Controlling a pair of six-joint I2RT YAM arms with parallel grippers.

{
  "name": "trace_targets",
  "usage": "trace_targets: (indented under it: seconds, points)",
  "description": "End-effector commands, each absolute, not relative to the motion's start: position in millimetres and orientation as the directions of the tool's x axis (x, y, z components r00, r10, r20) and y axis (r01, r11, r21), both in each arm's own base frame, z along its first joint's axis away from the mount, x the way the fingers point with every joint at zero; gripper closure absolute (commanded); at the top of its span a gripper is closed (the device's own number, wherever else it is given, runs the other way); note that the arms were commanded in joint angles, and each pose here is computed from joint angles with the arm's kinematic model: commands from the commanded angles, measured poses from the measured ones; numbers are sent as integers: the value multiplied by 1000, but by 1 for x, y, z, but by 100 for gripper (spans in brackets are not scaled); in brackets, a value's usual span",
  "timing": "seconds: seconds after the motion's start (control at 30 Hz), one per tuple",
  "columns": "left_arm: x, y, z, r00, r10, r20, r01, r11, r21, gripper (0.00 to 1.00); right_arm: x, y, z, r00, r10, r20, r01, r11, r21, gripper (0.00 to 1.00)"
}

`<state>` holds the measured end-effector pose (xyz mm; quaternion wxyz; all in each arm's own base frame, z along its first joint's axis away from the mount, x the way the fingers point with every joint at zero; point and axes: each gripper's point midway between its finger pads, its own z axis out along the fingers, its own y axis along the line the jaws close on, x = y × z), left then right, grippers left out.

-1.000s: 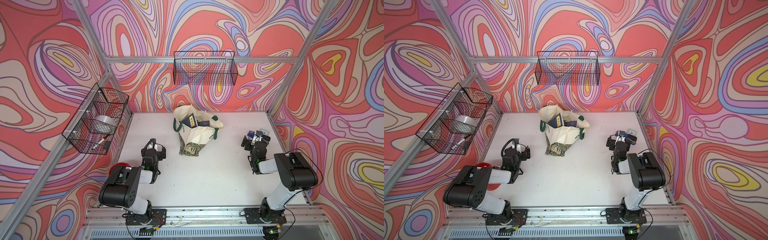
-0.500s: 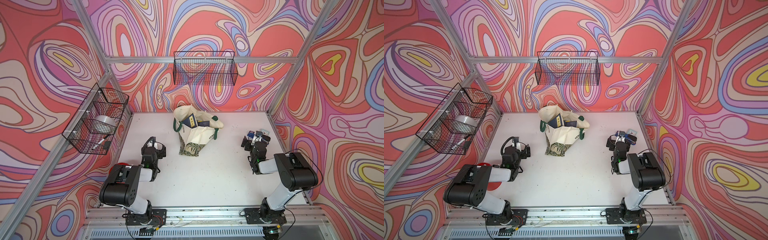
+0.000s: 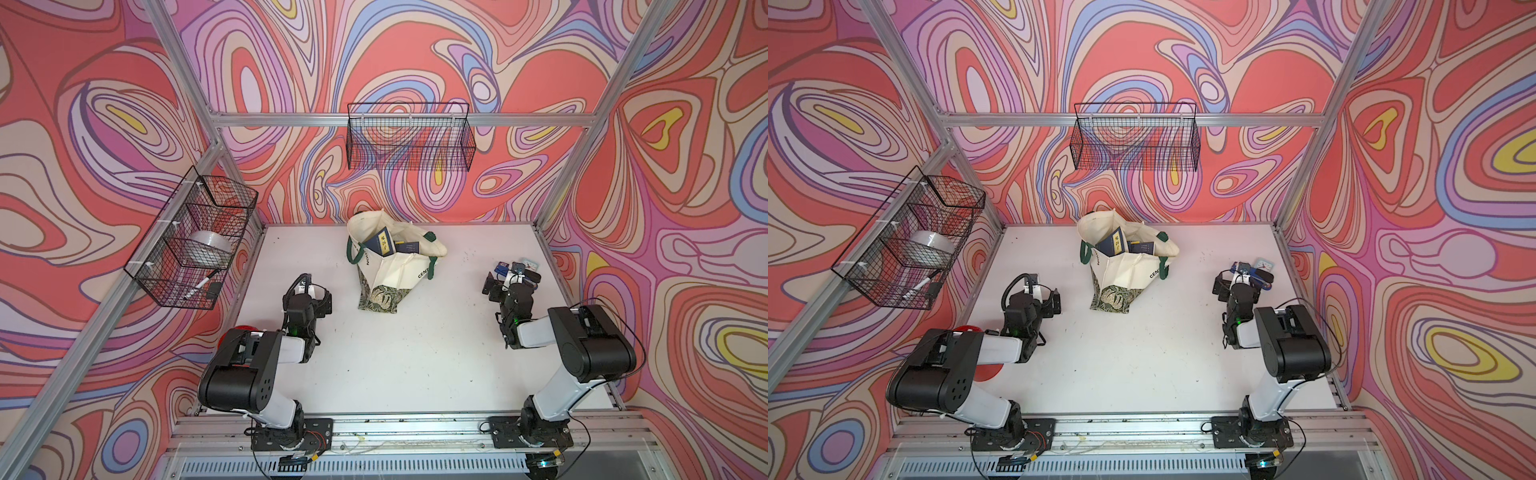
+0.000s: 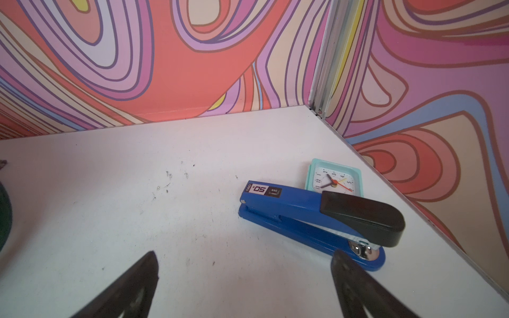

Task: Put the books into the canvas bag
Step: Reset both arms

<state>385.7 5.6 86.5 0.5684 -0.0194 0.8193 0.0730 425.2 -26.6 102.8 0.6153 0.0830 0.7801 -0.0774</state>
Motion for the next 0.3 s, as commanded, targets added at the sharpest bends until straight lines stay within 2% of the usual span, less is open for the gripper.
trace_targets:
  seconds: [0.0, 0.27]
  points:
    - [391, 7, 92, -332, 44, -942, -118, 989, 88, 0, 422, -29, 97, -250, 41, -967, 227, 974, -17, 2]
    - [391, 7, 92, -335, 41, -941, -120, 989, 85, 0, 422, -28, 97, -249, 40, -968, 226, 974, -18, 2]
